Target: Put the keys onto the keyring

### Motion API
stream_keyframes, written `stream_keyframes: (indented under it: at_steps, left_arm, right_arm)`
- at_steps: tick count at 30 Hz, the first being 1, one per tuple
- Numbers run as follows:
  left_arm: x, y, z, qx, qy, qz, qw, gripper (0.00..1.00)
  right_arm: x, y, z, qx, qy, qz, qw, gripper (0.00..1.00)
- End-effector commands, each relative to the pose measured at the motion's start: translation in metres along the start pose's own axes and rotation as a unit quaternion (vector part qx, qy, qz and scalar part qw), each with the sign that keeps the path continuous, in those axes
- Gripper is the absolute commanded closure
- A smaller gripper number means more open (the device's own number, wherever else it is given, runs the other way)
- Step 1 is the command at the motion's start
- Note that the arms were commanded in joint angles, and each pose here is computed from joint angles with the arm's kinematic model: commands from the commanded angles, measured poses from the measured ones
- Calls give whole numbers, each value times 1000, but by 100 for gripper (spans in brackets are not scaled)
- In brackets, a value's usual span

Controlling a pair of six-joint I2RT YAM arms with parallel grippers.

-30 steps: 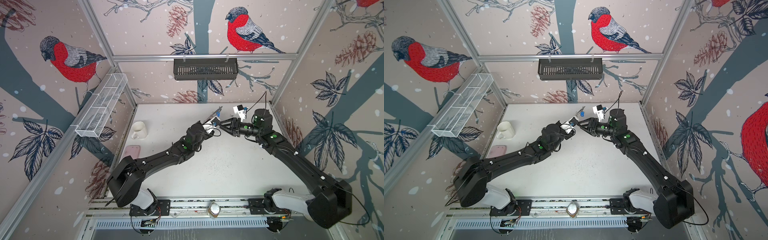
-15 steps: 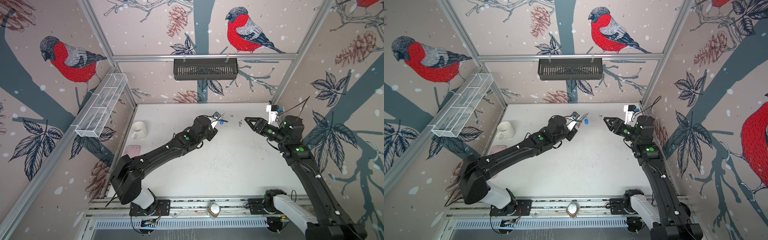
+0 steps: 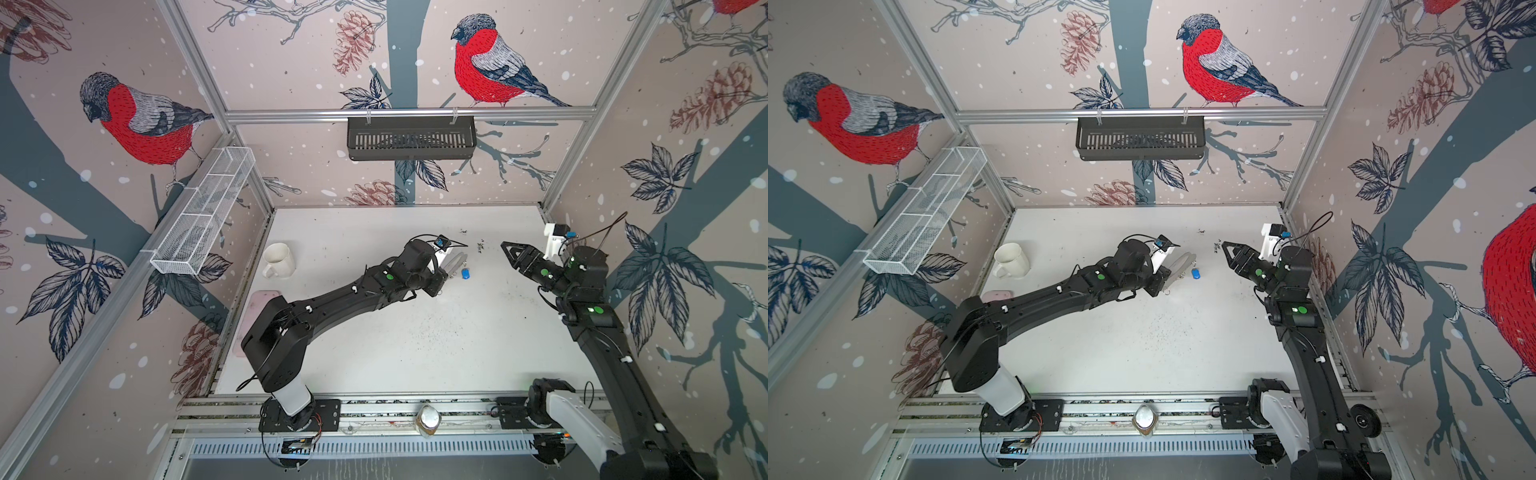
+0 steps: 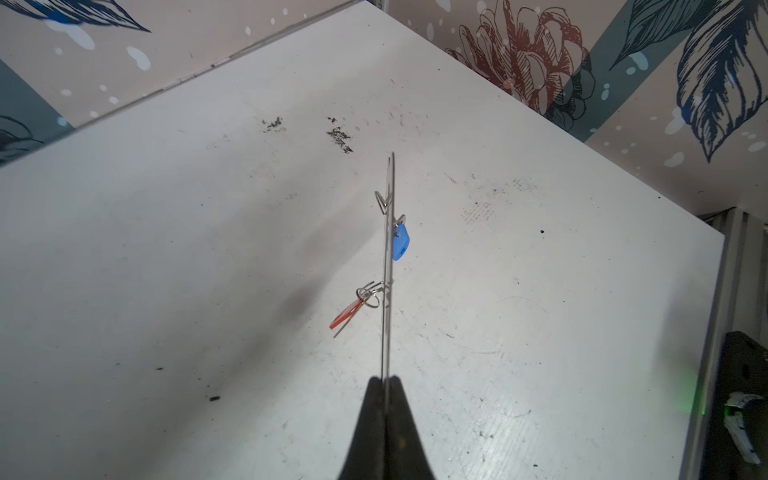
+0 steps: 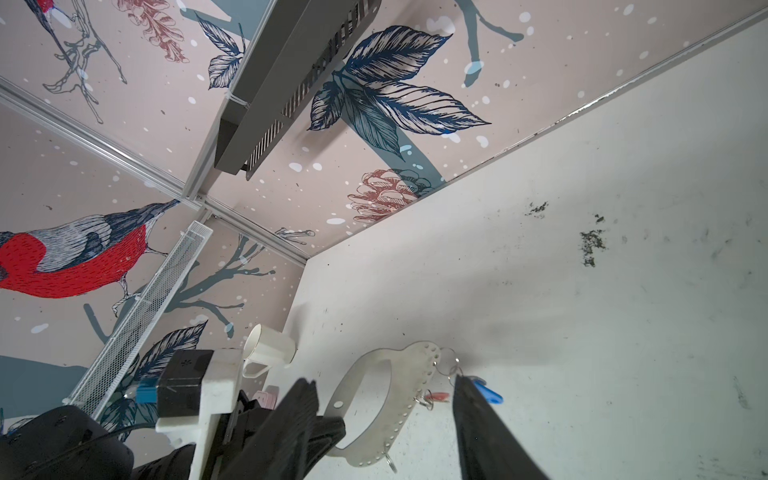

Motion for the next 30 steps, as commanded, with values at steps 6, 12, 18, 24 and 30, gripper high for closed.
stream_keyframes:
  at_steps: [6,12,18,24,30]
  left_arm:
    - [-35,12,20,75,3,27,997,100]
    - [-44,32,38,99,0,18,995,100]
    - [-43,65,58,130,-8,6,991,100]
    - [-43,93,79,155,-8,-12,988,100]
    - [-35,112,95,172,-9,-32,985,100]
  right_arm:
    - [1,-7,-6,21,-24,3,999,44]
    - [-1,-10,-6,15,-23,10,1000,44]
    - [-1,-14,-5,12,-24,21,999,44]
    - [-2,-18,-3,7,-21,31,999,44]
    - [-3,-28,2,2,-19,46,999,44]
Point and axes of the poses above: each gripper's point midway between its finger pads, its own x axis back along the fingers, its own y axis along the line the jaws close on, z = x × y, the point moved 7 cm from there along x, back along the fingers, and after that the axes turned 12 degrees about -x, right-handed, at the moved point
